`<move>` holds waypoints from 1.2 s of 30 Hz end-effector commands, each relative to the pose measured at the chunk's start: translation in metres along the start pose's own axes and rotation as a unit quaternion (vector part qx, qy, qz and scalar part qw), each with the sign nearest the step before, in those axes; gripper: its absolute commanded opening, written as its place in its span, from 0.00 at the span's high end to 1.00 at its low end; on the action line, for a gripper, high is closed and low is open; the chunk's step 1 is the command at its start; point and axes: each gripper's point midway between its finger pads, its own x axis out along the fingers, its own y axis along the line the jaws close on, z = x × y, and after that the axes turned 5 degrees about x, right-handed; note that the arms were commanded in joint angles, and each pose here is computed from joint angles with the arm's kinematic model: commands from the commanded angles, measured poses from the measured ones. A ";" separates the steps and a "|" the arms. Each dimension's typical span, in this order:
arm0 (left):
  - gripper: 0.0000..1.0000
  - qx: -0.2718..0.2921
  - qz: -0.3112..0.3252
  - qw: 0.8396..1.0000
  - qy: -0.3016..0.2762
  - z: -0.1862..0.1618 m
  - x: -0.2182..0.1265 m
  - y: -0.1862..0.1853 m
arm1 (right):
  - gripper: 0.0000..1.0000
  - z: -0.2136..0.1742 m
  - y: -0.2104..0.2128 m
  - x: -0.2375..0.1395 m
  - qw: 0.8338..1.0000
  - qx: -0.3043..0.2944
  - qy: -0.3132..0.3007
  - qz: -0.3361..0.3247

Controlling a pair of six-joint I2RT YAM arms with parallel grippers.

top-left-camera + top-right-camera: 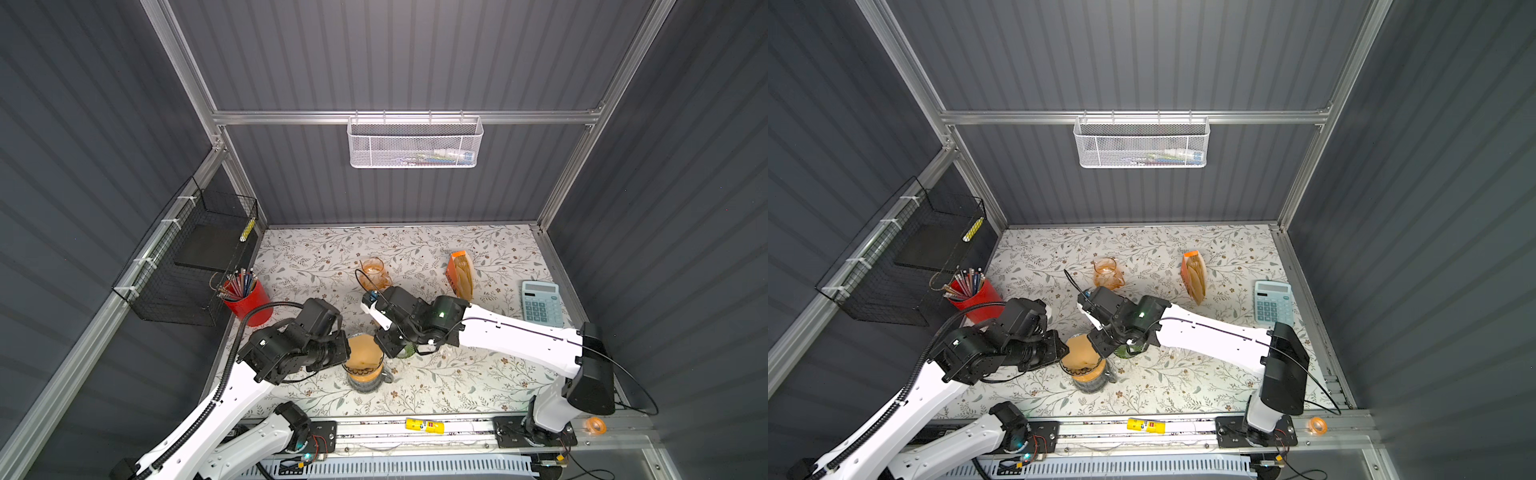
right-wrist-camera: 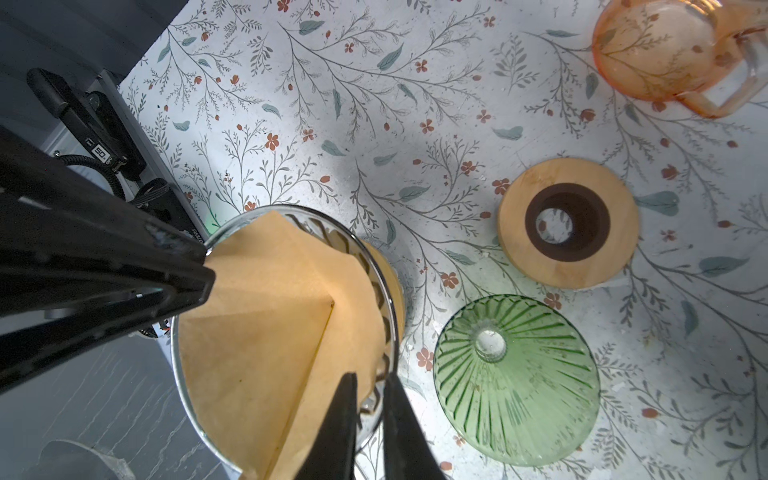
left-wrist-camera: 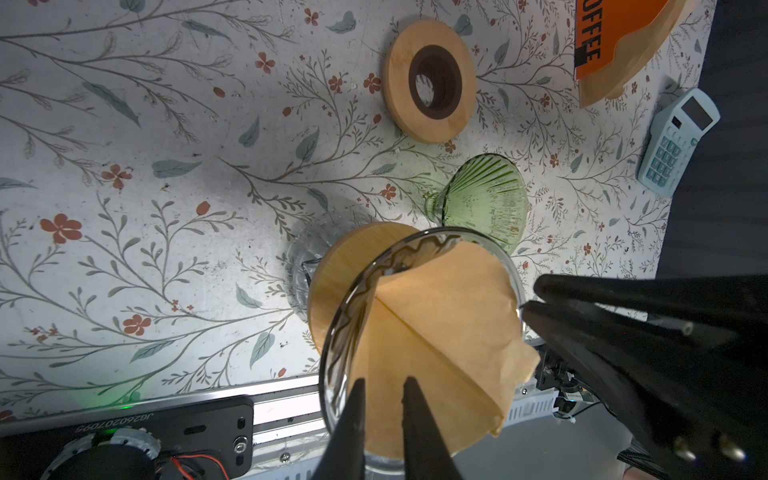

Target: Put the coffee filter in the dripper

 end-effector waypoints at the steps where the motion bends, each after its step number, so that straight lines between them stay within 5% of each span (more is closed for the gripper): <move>1: 0.81 0.004 -0.001 1.000 -0.010 0.005 -0.007 -0.003 | 0.83 0.010 0.001 -0.016 1.000 0.005 -0.020 0.000; 11: 0.80 0.016 -0.005 0.998 -0.059 0.033 -0.025 -0.019 | 0.83 0.024 -0.010 -0.039 0.998 0.020 -0.056 0.004; 23: 0.70 0.039 -0.015 0.981 -0.187 0.109 -0.023 -0.055 | 0.83 0.044 -0.089 -0.061 0.991 0.092 -0.098 -0.018; 27: 0.68 0.059 -0.007 0.981 -0.185 0.135 -0.011 -0.072 | 0.82 0.046 -0.110 -0.057 0.989 0.095 -0.112 -0.025; 36: 0.67 -0.001 -0.070 0.983 -0.172 0.188 0.020 -0.082 | 0.75 0.059 -0.146 -0.040 0.988 0.083 -0.128 -0.024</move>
